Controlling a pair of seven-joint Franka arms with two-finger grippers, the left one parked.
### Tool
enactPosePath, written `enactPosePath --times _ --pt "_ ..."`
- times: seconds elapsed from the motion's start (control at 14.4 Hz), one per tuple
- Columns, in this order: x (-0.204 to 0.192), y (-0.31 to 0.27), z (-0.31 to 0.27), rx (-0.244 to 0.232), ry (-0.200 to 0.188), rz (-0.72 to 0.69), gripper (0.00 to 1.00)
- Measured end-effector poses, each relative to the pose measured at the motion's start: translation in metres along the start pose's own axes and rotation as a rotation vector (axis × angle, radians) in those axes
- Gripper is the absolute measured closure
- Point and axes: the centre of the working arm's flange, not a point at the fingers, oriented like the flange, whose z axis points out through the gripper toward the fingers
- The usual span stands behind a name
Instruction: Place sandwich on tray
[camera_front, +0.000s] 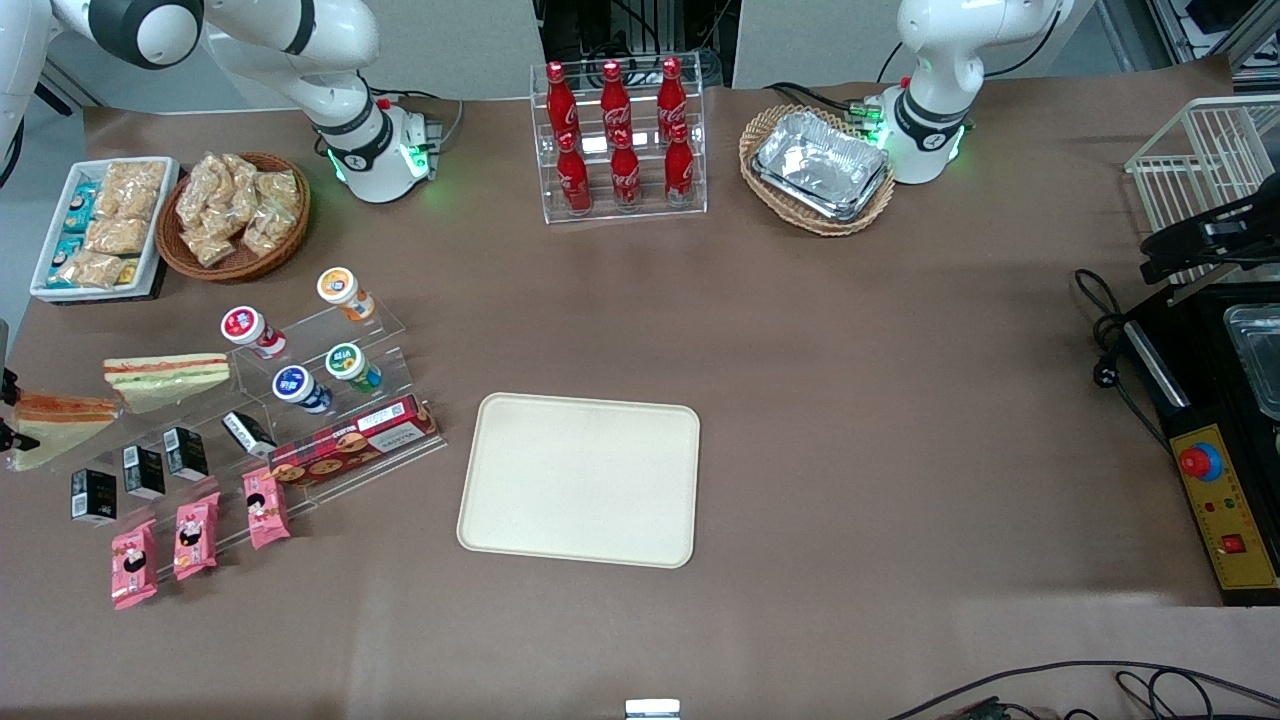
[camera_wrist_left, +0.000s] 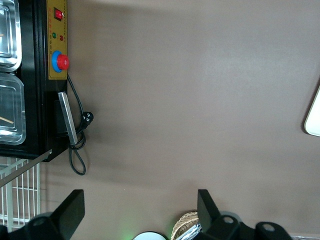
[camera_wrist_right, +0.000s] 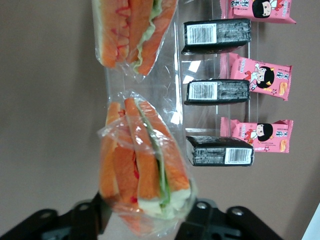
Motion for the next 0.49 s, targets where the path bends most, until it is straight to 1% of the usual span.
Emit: enactPosePath --times 0.07,0.21,0.42,0.49 --pt "0.000 0.001 -0.001 -0.006 0.001 0.003 0.50" --pt "0.000 0.002 -0.001 -0.023 0.005 0.013 0.65" --pt "-0.002 0.006 -0.009 -0.039 -0.001 0.022 0.67" --pt "-0.002 0.009 -0.015 -0.043 0.005 0.030 0.68"
